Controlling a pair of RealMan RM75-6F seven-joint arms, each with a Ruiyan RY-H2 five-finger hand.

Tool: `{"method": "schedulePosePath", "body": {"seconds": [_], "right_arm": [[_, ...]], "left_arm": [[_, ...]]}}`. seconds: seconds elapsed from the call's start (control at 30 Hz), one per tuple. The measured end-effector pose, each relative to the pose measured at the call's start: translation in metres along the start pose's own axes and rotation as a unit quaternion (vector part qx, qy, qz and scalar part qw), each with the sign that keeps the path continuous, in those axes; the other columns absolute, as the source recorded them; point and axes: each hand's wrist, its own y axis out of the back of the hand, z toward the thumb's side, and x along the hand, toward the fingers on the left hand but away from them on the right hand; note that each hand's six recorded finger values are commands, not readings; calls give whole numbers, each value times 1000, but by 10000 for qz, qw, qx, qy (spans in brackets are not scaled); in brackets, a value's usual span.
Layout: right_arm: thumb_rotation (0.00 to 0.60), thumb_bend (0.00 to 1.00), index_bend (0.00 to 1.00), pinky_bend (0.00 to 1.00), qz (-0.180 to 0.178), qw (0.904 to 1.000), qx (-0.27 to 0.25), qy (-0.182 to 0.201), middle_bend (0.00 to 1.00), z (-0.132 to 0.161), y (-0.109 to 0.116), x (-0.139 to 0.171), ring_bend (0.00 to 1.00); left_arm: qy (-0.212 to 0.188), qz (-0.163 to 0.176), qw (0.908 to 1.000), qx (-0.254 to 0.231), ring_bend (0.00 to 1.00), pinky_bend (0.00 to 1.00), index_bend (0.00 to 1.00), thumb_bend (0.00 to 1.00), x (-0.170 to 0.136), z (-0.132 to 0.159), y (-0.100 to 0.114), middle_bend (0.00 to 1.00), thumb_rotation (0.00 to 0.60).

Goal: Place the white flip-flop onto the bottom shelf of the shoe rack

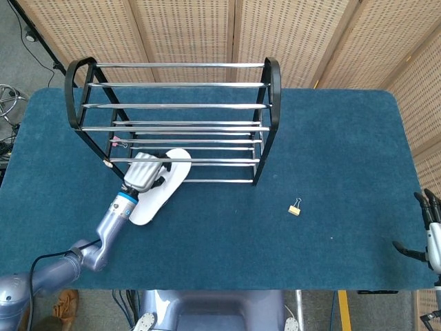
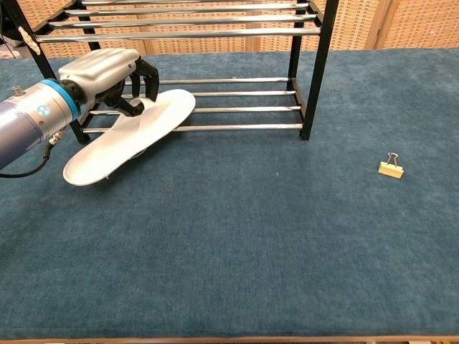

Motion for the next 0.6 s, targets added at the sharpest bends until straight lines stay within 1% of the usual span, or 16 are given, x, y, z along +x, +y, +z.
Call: {"method": "schedulePosePath", "body": {"seconds": [0.33,0.6], "right_arm": [[600,0,0,0,40,10000,-32,-35,0,-2,-1,-2,0],[600,0,0,0,44,10000,-59,-54,0,-4,-1,-2,0]], "left_arm": [[380,15,9993,28,511,644,724,484,10,-10,2,530,600],[508,-6,9986,135,511,644,725,484,20,-15,5,530,600]]}}
